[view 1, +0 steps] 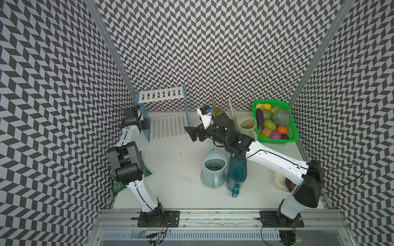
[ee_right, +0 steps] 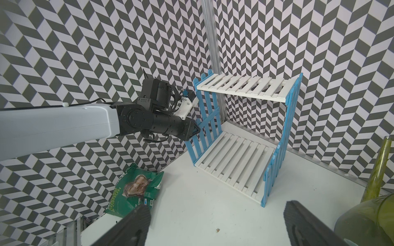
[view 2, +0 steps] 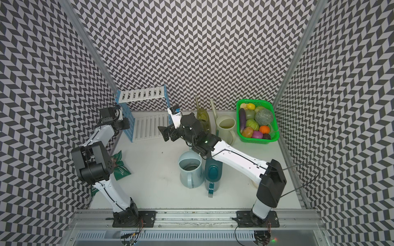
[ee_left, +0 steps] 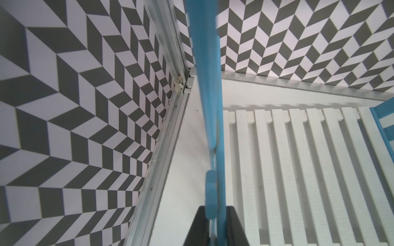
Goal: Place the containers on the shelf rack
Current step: Move the shelf to the center of the board.
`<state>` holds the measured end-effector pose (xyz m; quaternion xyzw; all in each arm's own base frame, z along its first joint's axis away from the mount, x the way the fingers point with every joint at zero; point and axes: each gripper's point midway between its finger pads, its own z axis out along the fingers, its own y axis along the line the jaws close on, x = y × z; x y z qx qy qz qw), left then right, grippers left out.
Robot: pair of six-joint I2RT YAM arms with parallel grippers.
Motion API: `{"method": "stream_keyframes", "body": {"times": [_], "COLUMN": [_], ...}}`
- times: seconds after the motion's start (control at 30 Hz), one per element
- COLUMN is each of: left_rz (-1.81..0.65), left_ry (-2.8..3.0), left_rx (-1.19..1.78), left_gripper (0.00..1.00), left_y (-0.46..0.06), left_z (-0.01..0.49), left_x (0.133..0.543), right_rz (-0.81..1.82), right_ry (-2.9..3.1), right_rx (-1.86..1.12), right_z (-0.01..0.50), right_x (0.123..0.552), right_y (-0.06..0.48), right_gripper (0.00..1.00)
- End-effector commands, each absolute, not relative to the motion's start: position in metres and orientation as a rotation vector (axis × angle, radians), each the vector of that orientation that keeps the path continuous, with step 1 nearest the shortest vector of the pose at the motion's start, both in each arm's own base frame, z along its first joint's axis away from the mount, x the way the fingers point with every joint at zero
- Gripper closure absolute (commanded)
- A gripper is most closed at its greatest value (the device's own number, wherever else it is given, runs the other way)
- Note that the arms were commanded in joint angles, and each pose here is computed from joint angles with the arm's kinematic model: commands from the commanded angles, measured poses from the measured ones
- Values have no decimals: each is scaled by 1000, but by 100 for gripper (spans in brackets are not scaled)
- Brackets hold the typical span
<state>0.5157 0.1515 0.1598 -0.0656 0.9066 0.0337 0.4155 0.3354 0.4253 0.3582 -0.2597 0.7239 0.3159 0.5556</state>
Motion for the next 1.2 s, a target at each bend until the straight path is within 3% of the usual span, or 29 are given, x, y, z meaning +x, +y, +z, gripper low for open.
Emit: {"method": "stream_keyframes", "body": {"times": [0.0,0.67,1.17], "left_rz": [-56,-148,-172], "left_ry": [2332,2391,2388], "left_rx": [-108,30,6], "left_gripper": [100,100,99], "left_y": [122,49,20], "left_z": [150,136,126], "left_x": [500,490,504], "right_rz": [755,491,535], "right_ry": [1672,1875,1833], "right_rx": [-586,-356,-305], "right_z": [364,309,329], "right_x": [338,407,393], "right_y": [431,430,409], "right_gripper": [0,0,0]}}
